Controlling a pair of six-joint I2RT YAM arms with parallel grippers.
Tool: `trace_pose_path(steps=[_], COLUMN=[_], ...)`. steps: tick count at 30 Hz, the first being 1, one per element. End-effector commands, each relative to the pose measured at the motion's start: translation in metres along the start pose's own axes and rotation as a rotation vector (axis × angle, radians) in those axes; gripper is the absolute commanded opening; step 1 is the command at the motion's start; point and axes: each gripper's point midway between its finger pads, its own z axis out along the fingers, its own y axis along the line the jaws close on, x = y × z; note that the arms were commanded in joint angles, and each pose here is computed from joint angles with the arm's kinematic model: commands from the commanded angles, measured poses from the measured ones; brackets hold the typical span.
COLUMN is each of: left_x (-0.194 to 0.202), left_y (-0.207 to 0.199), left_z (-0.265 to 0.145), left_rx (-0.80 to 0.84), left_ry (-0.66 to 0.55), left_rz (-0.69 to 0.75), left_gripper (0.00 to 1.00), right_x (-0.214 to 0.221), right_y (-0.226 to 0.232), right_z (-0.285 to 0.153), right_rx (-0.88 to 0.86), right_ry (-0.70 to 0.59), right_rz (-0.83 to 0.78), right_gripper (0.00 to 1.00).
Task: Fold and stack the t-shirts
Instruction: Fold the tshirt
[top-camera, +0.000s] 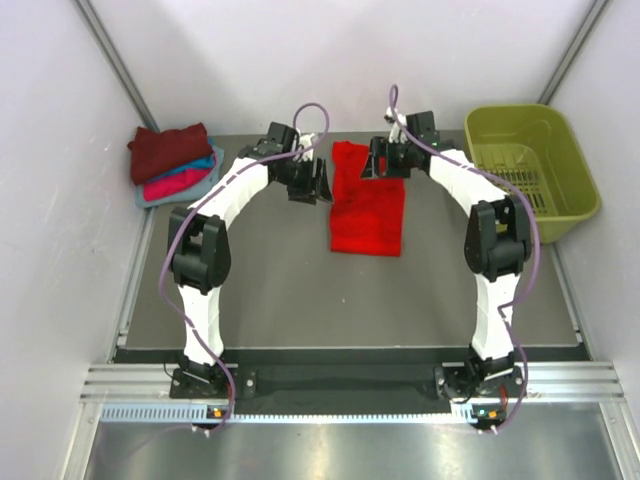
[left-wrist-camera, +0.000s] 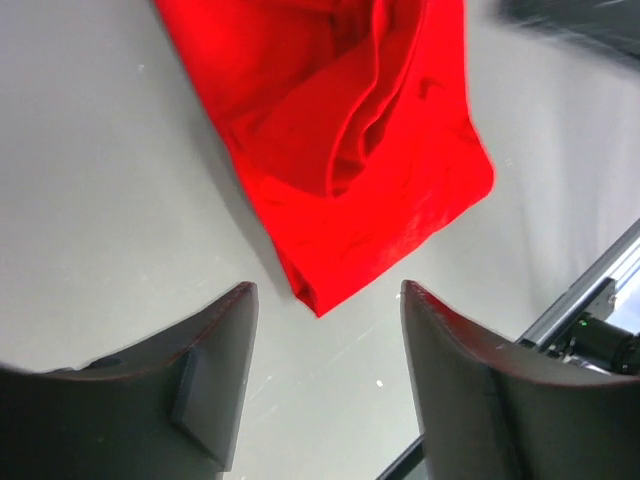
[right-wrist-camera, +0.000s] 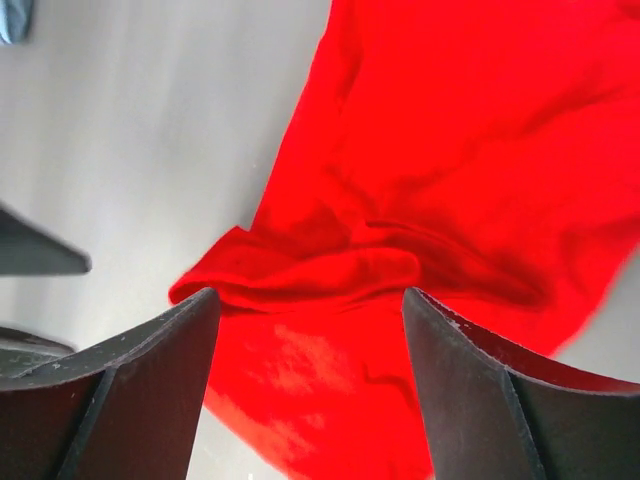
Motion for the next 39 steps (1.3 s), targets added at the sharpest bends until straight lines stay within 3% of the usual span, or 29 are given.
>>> trace_pose_path(steps=[1,8,12,18,28,36,39], left_x=[0.0,0.049,0.05,0.038,0.022,-0.032,-0.047], left_y=[-0.003,0.031,0.035,0.032,0.041,0.063,0.062], left_z=[-0.017,0.008,0.019,0.037,0.074,0.101,0.091], left_rx=[-0.016,0.022,0.081,0.118,0.049,-0.036,-0.062], left_ry=[-0.031,0.119,0.141,0.148,0.137,-0.004,-0.046], left_rz=[-0.029,-0.256,-0.323,-0.335,-0.223,-0.108,-0.086], left_gripper=[0.71,0.72,0.71,0.67,0.68,0.71,0.72], right_x=[-0.016,0.084,0.11,0.109,0.106,0.11,0.117], right_y=[-0.006,-0.02,-0.02,-0.024,-0.035,-0.036,-0.034], right_z=[-0.04,-0.086,-0.093,-0.093,-0.094,-0.096,-0.099], right_rx=[0.044,0.081,0.072,0.079,0.103,0.113,0.111], right_ry=[-0.063,0.099,0.137,0.123,0.104,0.104,0.127], right_rz=[-0.014,0.14,0.173,0.162,0.169,0.181,0.197], right_gripper=[0.74,0.74,0.74,0.74,0.74,0.74,0.74])
